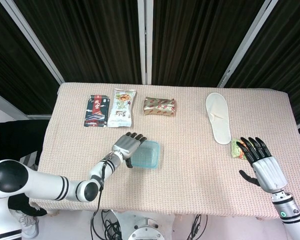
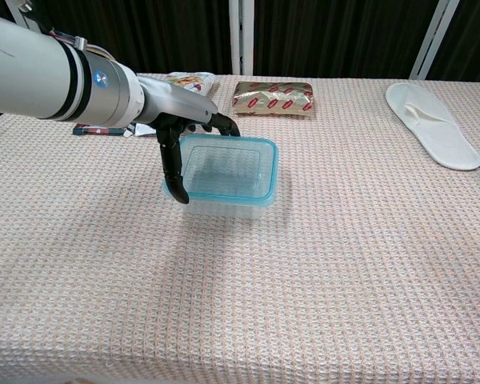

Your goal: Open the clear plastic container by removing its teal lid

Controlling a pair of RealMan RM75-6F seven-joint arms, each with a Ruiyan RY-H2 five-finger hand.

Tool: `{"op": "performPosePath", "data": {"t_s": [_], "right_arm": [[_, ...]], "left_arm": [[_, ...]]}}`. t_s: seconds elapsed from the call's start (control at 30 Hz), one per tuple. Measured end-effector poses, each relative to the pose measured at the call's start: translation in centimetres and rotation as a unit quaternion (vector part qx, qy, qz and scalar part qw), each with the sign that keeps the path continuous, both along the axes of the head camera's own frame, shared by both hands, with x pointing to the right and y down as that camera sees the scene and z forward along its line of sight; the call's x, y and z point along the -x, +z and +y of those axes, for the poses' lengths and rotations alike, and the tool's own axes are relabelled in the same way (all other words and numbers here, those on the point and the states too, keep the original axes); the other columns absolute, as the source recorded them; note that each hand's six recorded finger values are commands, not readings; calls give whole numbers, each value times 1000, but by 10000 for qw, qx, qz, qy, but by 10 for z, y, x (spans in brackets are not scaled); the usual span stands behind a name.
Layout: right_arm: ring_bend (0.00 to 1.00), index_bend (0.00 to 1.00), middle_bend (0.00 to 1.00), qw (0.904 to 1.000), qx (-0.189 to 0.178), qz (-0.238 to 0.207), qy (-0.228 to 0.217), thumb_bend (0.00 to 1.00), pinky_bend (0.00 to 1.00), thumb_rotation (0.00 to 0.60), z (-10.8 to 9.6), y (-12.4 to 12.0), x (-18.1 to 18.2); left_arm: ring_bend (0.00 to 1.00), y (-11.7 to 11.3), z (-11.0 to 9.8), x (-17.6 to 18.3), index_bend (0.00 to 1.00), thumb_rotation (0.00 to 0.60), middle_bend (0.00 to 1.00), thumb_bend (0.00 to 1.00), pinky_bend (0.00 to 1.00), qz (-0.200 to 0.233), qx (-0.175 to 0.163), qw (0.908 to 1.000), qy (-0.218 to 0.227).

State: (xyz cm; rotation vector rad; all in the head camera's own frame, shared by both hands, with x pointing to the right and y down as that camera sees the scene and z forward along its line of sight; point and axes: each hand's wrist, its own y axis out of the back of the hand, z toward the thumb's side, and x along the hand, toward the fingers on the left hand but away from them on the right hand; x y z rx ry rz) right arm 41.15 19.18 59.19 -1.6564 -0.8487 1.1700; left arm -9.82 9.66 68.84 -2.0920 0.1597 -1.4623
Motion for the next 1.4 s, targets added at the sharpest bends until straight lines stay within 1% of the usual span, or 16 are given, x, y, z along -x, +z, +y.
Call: {"op": "performPosePath", "data": {"t_s": [0.4, 0.67, 0.73, 0.77, 0.8, 0.83, 0.9, 0.97, 1.1, 1.17, 1.27, 1.4], "right_arm": [[0, 40, 41, 10000, 39, -2, 45, 129, 0, 600, 1, 2, -2], [0, 40, 42, 10000, 85, -49, -9, 128, 0, 600, 1, 6, 3], [0, 41, 47, 9999, 89, -87, -31, 128, 0, 600, 1, 7, 5], [0, 41, 51, 9999, 88, -126, -40, 128, 0, 600, 1, 9, 8], [0, 40, 58, 9998, 84, -160, -49, 129, 0, 600, 1, 10, 10], [0, 40, 68, 9998, 76, -200, -62, 129, 0, 600, 0, 12, 13], [0, 39, 79, 9994, 44, -333, -109, 126, 0, 600, 0, 16, 22], [0, 39, 81, 9984, -1, -543, -178, 117, 0, 600, -2, 22, 35], [0, 28, 43, 9935, -124, -1058, -410, 91, 0, 600, -4, 32, 72], [0, 6, 10, 9894, -179, -1332, -560, 54, 0, 600, -5, 38, 96], [0, 0, 0, 9827, -188, -1674, -770, 18, 0, 600, -4, 48, 130], [0, 0, 0, 9767, -164, -1912, -959, 0, 0, 600, -1, 61, 166]], "left_arm": [[0, -1, 1, 3, 0, 600, 0, 88, 90, -12, 19, 10000, -14], [0, 3, 1, -3, 0, 600, 5, 80, 97, 11, 11, 10000, 16], [0, 4, 0, -3, 17, 600, 44, 74, 100, -23, 0, 10000, 22], [6, 5, -1, -4, 39, 600, 75, 72, 105, -28, -5, 10000, 13], [27, 6, -2, -5, 85, 600, 125, 67, 118, -21, -17, 10000, -12], [42, 7, -2, -6, 108, 600, 149, 67, 125, -9, -29, 10000, -36], [80, 8, -3, -7, 161, 600, 199, 65, 140, 27, -48, 10000, -70], [97, 8, -3, -9, 185, 600, 222, 65, 142, 54, -78, 9999, -68], [101, 10, 0, -13, 189, 600, 235, 63, 142, 106, -100, 9999, -50], [101, 10, 2, -16, 189, 600, 235, 62, 142, 133, -91, 9999, -46], [102, 10, 5, -21, 189, 600, 236, 61, 142, 198, -72, 9998, -23], [102, 10, 9, -29, 189, 600, 236, 60, 142, 260, -33, 9997, 18]]}}
